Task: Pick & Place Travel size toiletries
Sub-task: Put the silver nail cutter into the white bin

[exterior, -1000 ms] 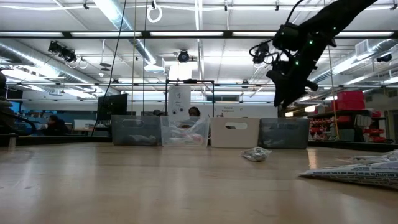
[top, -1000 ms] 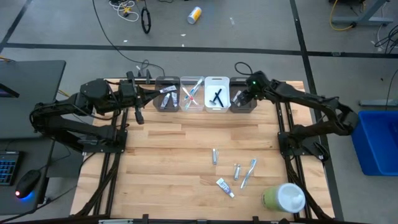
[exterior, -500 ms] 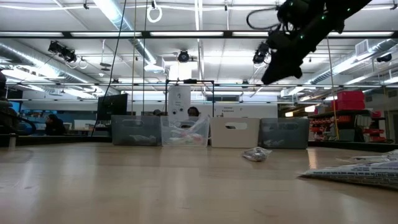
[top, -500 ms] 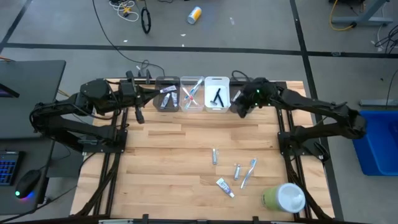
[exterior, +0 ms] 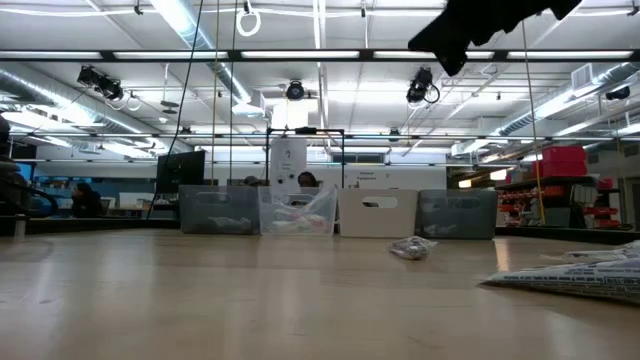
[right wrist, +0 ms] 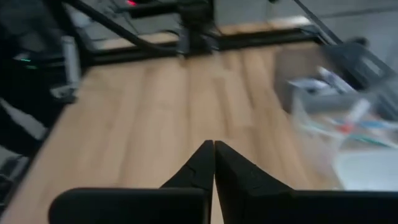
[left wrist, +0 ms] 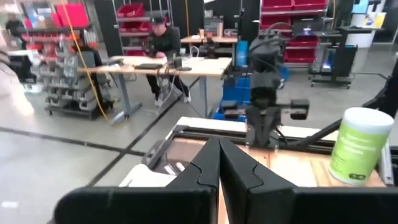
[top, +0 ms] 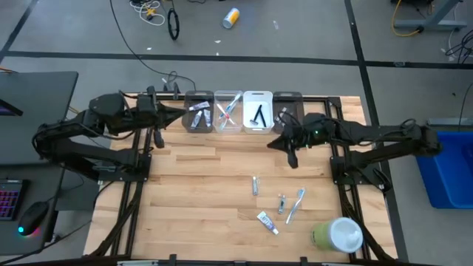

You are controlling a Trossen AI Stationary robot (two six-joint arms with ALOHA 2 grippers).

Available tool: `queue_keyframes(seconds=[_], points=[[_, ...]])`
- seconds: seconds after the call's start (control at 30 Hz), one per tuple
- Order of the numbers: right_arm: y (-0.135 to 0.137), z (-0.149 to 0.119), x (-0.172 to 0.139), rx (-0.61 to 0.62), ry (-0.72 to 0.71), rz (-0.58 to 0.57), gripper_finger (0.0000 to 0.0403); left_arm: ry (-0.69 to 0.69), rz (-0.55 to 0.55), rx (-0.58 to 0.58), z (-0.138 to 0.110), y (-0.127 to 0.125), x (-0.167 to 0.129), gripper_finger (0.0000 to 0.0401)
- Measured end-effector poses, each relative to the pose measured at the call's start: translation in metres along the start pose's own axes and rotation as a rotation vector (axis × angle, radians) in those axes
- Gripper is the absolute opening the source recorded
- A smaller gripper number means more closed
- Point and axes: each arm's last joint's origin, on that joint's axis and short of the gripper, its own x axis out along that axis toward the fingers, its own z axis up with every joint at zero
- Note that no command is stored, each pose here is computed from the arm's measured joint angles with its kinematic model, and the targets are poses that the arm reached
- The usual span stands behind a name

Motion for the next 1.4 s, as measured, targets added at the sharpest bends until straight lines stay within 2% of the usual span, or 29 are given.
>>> queue_keyframes(seconds=[0.23, 0.57, 0.7, 1.07, 1.2, 1.4], points=[[0.018, 0.000, 0.002, -0.036, -0.010, 0.073, 0.0018, 0.013, -0.112, -0.012, -0.001, 0.004, -0.002, 0.0009], [0.034, -0.001, 0.010, -0.177, -0.019, 0.134, 0.0024, 0.026, -0.126, -0.002, -0.003, 0.007, 0.003, 0.0010], [0.039, -0.003, 0.018, -0.216, -0.018, 0.156, 0.0054, 0.025, -0.126, 0.001, -0.003, 0.007, 0.003, 0.0005], [0.043, -0.007, 0.028, -0.211, 0.012, 0.147, 0.0169, 0.012, -0.124, -0.005, -0.002, 0.007, 0.004, 0.0010], [0.043, -0.006, 0.027, -0.210, 0.026, 0.144, 0.0193, 0.012, -0.124, -0.006, -0.002, 0.007, 0.004, 0.0005], [0.045, 0.014, 0.026, -0.219, 0.090, 0.140, 0.0212, 0.013, -0.117, -0.009, -0.002, 0.007, 0.004, 0.0017]])
